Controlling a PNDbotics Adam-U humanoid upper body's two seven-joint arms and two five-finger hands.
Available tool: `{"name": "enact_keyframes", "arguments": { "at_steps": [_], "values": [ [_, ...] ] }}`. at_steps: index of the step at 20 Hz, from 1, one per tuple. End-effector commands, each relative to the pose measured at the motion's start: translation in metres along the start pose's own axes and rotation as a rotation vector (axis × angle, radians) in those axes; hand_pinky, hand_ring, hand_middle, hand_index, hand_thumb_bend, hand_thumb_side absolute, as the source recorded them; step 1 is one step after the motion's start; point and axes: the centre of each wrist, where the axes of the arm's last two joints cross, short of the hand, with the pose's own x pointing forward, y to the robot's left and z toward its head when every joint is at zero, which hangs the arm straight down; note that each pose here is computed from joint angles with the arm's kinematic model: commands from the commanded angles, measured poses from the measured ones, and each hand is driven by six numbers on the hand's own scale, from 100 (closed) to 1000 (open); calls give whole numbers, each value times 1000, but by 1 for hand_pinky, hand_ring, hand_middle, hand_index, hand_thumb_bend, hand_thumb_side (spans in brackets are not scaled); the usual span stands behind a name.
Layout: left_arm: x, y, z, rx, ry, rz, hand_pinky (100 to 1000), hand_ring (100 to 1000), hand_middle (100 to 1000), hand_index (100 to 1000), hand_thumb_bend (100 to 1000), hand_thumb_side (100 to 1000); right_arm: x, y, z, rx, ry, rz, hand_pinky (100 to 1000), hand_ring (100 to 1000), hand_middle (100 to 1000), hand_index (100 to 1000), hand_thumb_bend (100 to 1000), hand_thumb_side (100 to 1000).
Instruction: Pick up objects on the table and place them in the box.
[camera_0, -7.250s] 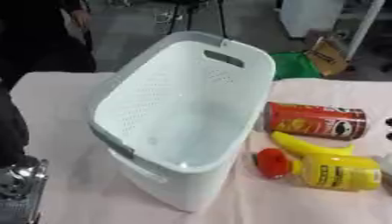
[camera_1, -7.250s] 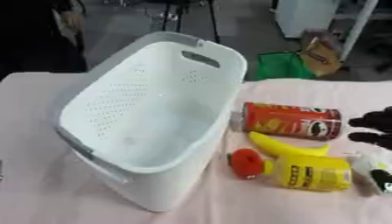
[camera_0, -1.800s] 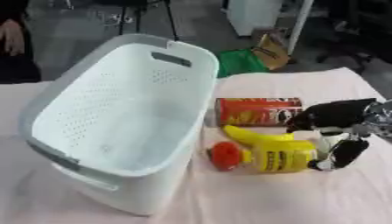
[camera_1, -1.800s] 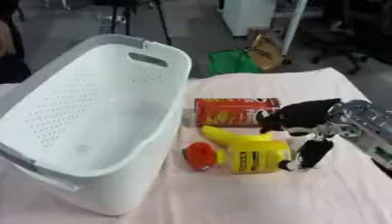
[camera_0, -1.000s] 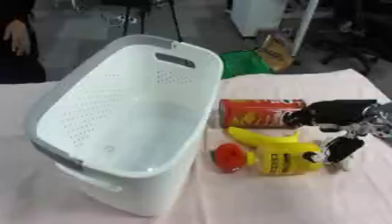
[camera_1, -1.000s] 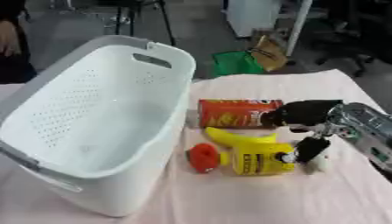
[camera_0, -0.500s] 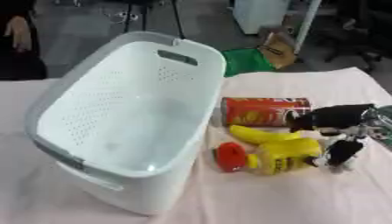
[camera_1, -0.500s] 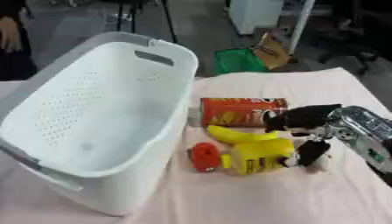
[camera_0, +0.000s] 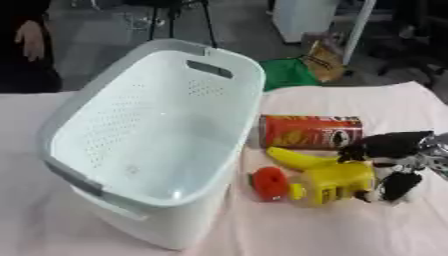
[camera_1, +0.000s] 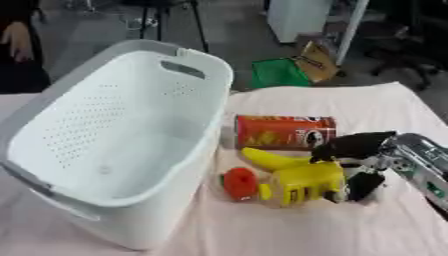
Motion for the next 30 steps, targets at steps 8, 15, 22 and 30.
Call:
{"name": "enact_keyframes", "arguments": {
  "at_steps": [8,15,22,30],
  "values": [
    [4,-2,-6,1,-28,16,905,947,1000,1000,232,1000,-7,-7,14,44,-20,50,1000,1000,1000,1000,355,679],
    [4,-3,-7,4,-31,20,905,946,1000,1000,228,1000,-7,-6,13,47,-11,61,1000,1000,1000,1000,388,643],
    [4,-3,-7,2,-31,21,904,946,1000,1000,227,1000,-7,-4,11,45,-7,67,1000,1000,1000,1000,401,620],
    [4,-3,-7,3,-30,21,905,946,1000,1000,225,1000,-7,-2,10,36,1,64,1000,1000,1000,933,402,608]
  ]
}}
